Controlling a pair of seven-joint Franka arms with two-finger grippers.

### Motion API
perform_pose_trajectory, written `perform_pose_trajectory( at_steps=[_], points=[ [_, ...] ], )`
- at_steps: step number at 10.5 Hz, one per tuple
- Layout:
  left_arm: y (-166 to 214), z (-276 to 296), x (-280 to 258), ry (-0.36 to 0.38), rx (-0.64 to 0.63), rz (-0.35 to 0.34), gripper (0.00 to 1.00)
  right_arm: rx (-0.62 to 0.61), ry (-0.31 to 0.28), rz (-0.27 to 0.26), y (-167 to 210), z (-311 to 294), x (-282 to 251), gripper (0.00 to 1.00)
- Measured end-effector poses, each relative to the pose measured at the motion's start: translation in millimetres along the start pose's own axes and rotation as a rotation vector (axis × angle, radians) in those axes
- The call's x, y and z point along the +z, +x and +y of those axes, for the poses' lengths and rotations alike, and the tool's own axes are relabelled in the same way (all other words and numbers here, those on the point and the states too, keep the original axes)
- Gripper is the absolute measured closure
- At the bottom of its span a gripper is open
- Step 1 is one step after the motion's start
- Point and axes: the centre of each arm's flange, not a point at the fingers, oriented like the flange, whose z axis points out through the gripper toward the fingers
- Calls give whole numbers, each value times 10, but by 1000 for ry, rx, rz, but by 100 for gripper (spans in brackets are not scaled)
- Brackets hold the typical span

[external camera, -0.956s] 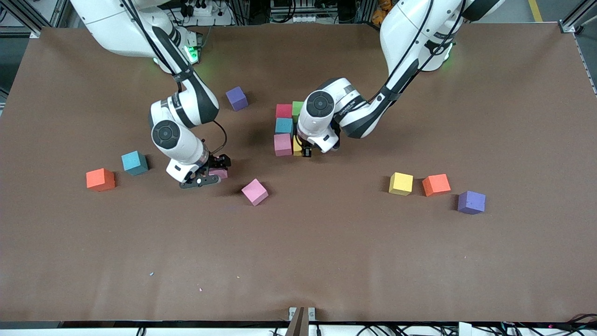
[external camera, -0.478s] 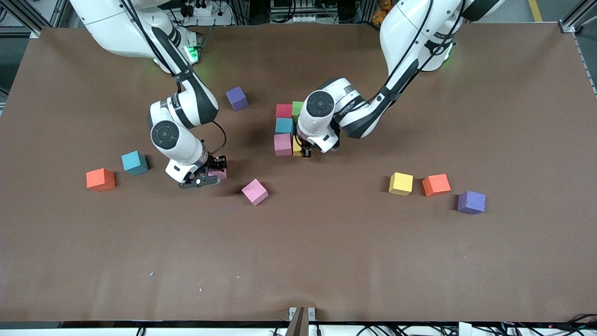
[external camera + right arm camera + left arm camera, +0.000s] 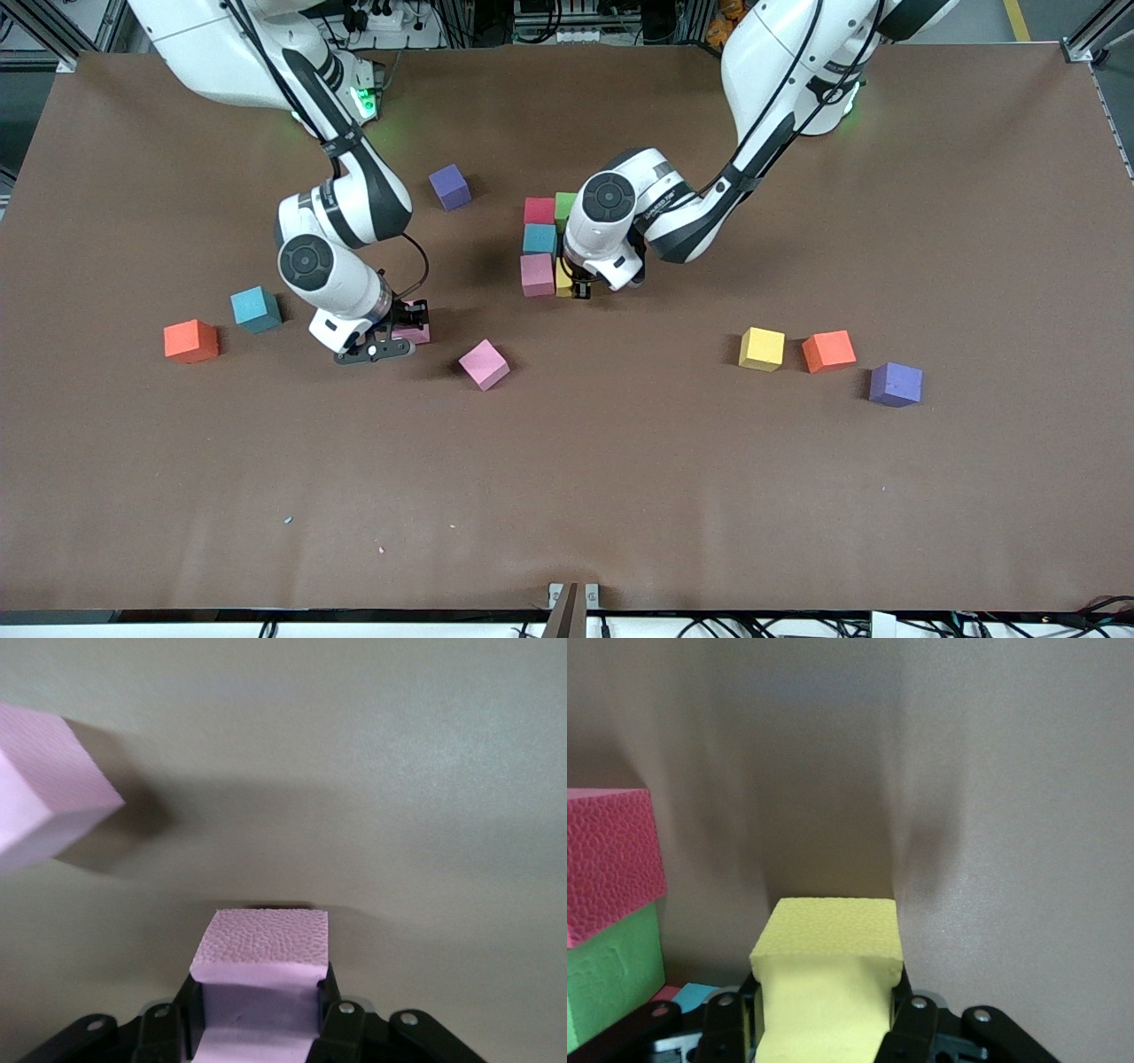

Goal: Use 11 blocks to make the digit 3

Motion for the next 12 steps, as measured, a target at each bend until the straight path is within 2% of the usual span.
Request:
perform_pose_trajectory(
  at_steps=[2, 4, 7, 12],
  points=[
    [-1, 0, 0, 0, 0, 0, 46, 7, 27, -4, 132, -105, -267, 48],
    [-2, 3, -2, -2, 0, -2, 46, 5, 47, 13, 193, -224, -413, 48],
    [-4, 6, 3, -4, -1, -6, 46, 85, 101, 32, 191, -629, -589, 48],
    [-10, 12, 5, -8, -1, -13, 46, 236, 135, -12, 9, -1144, -500, 48]
  ],
)
